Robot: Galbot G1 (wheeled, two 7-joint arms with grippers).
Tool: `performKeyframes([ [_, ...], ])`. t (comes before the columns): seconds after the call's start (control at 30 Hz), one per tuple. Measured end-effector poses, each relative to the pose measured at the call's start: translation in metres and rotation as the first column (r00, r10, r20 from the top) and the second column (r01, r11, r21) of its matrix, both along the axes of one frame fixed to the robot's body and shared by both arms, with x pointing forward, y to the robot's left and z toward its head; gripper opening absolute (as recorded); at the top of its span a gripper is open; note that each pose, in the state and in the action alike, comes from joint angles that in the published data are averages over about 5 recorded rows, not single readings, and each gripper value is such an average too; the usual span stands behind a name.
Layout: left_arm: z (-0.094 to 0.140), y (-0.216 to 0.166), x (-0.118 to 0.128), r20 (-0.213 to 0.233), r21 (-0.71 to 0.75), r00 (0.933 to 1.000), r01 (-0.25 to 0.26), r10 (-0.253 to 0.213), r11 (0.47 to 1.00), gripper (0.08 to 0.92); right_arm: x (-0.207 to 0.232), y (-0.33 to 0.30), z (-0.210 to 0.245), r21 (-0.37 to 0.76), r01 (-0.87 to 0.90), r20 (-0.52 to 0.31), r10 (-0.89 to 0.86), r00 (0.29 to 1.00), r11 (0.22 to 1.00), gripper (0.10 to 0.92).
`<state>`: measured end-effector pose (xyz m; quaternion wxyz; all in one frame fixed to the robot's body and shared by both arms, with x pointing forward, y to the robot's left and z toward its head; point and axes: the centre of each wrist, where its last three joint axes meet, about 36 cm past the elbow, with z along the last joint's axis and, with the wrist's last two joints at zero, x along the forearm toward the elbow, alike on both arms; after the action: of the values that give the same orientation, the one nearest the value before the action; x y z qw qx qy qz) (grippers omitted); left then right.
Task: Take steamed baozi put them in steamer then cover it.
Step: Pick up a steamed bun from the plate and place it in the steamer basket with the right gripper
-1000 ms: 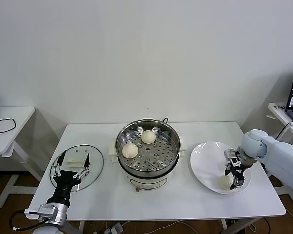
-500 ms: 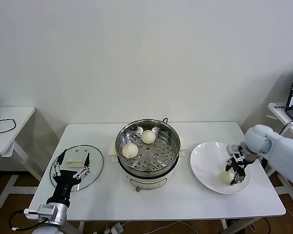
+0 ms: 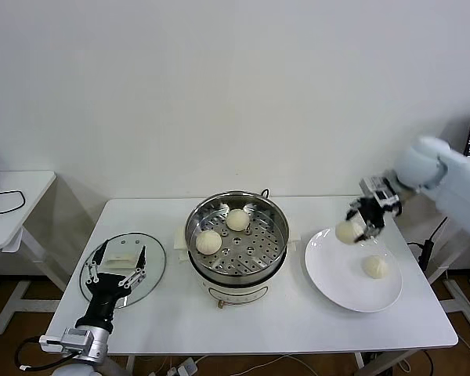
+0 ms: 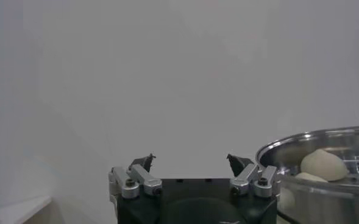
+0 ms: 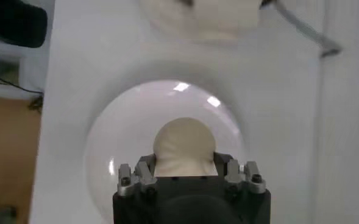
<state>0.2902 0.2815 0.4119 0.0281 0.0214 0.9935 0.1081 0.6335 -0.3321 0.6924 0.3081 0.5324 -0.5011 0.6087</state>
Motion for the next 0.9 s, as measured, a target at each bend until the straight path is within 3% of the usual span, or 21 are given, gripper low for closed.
performKeyframes([
  [0.17, 0.001, 0.003, 0.0, 0.002, 0.004, 1.0, -0.005, 0.005, 1.0, 0.823, 0.004, 0.048, 0.038, -0.048, -0.202, 0.075, 0.206, 0.976, 0.978, 0.662],
  [0.3, 0.001, 0.005, 0.0, 0.003, 0.007, 1.0, -0.007, 0.007, 1.0, 0.823, 0.005, 0.09, 0.051, -0.104, -0.379, 0.099, 0.389, 0.916, 0.919, 0.662],
  [0.57, -0.001, 0.012, 0.002, -0.004, 0.015, 0.9999, -0.012, 0.012, 1.0, 0.823, -0.004, 0.169, 0.045, -0.204, -0.657, 0.087, 0.682, 0.726, 0.726, 0.662],
  [0.9, -0.007, 0.016, 0.004, -0.019, 0.016, 0.9997, -0.015, 0.015, 1.0, 0.823, -0.015, 0.228, 0.007, -0.254, -0.839, 0.029, 0.87, 0.491, 0.482, 0.662],
])
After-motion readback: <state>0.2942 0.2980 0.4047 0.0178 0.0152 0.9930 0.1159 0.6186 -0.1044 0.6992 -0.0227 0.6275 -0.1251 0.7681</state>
